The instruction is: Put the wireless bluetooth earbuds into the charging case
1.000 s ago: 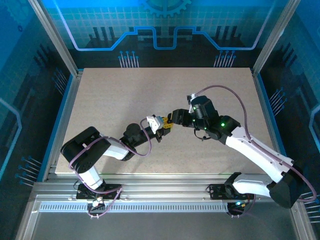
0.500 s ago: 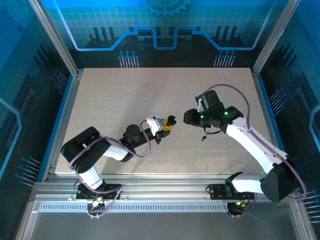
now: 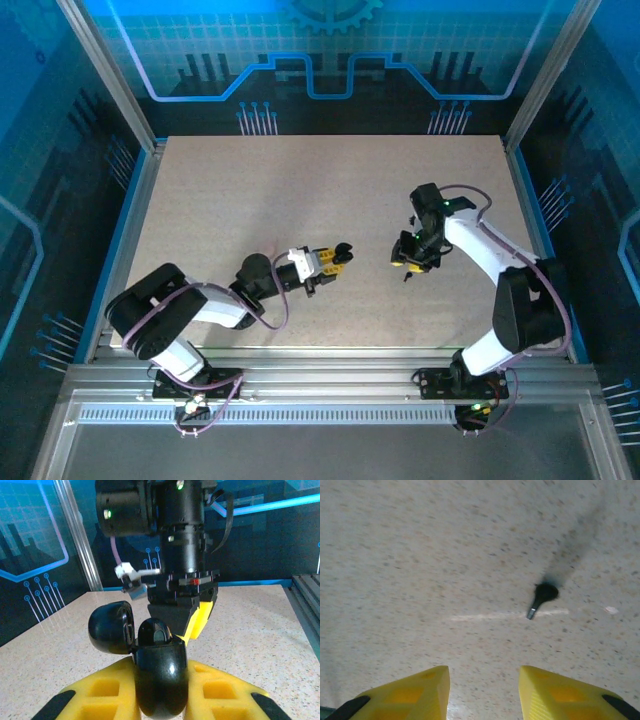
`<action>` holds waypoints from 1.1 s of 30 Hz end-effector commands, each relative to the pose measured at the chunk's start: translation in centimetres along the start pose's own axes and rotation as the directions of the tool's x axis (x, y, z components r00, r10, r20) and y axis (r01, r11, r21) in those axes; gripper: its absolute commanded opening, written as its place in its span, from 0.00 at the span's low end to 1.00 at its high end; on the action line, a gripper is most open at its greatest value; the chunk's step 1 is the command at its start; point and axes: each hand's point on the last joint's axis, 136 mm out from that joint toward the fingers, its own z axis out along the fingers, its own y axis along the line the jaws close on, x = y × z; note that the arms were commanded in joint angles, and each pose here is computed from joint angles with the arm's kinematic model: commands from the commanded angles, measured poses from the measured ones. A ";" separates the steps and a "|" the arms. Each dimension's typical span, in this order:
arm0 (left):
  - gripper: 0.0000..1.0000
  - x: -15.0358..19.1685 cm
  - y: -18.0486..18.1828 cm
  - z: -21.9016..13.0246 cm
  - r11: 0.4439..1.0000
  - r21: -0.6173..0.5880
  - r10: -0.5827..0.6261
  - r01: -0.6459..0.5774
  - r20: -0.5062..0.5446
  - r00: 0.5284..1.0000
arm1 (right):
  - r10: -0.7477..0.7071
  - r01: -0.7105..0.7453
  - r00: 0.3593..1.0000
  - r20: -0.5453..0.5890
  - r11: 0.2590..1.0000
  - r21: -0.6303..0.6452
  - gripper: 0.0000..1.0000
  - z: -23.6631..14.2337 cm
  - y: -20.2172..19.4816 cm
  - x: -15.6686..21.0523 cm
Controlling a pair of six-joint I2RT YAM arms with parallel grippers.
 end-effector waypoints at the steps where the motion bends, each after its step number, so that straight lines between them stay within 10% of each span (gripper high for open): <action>1: 0.19 -1.8 -1.2 -0.5 0.996 0.044 0.068 -0.071 0.061 0.996 | 0.026 -0.026 0.998 -0.055 1.000 0.006 0.40 -0.7 -1.0 0.1; 16: 0.19 -2.4 -2.1 -0.8 0.991 0.060 0.114 -0.119 0.079 0.990 | 0.078 -0.076 0.987 -0.140 0.997 0.020 0.36 1.1 -2.0 -0.5; 33: 0.20 -0.4 0.7 0.1 0.997 -0.072 0.016 -0.015 0.012 1.000 | -0.248 0.351 0.918 0.309 0.869 -0.349 0.36 -8.5 8.5 2.7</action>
